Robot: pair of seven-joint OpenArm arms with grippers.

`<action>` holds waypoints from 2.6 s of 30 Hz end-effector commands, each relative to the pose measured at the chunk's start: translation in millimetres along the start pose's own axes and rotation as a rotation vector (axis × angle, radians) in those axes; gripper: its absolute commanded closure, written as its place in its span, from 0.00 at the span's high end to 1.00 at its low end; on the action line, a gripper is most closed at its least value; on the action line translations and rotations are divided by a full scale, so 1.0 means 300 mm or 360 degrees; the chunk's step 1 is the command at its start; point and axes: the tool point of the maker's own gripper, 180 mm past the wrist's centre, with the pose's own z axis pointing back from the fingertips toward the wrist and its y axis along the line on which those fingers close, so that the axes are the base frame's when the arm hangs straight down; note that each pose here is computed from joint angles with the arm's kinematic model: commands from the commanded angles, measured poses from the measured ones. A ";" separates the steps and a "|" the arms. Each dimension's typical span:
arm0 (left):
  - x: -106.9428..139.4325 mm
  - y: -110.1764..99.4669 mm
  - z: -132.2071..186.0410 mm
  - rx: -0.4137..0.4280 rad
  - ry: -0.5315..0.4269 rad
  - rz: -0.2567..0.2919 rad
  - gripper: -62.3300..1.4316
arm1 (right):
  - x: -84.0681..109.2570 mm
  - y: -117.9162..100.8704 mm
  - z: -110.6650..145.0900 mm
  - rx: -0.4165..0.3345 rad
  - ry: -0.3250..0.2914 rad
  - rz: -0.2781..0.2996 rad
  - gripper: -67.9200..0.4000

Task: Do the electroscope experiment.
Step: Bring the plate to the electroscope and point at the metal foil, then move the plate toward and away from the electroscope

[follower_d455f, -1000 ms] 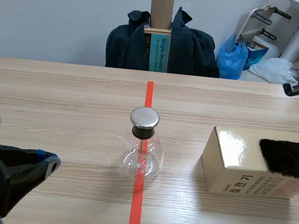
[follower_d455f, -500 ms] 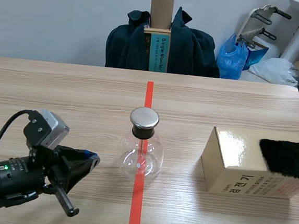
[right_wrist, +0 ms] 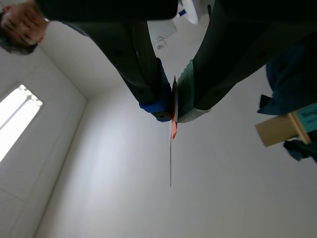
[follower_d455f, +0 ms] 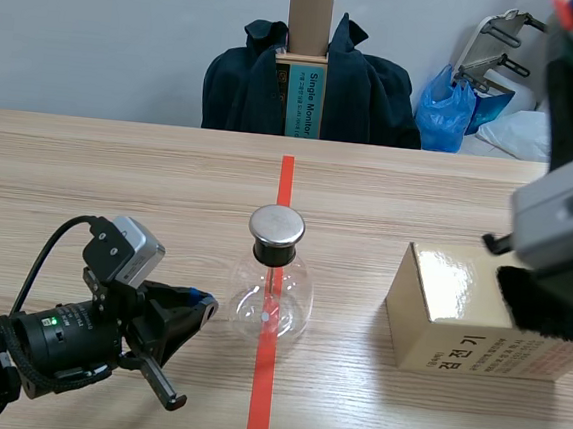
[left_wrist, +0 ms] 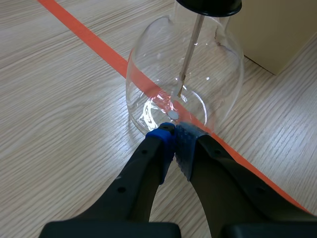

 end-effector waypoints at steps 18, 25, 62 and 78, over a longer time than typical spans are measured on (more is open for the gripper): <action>0.042 0.002 -0.004 0.0004 -0.0071 0.0004 0.07 | 0.033 0.447 0.046 0.0315 -0.0099 -0.0061 0.02; 0.042 0.002 -0.004 0.0004 -0.0071 0.0004 0.07 | 0.029 0.502 0.072 0.0419 -0.0088 0.0031 0.02; 0.042 0.002 -0.004 0.0004 -0.0072 0.0004 0.07 | 0.090 0.546 0.098 0.0538 -0.0293 0.0163 0.02; 0.042 0.002 -0.004 0.0004 -0.0072 0.0004 0.07 | 0.127 0.549 0.107 0.0547 -0.0395 0.0150 0.02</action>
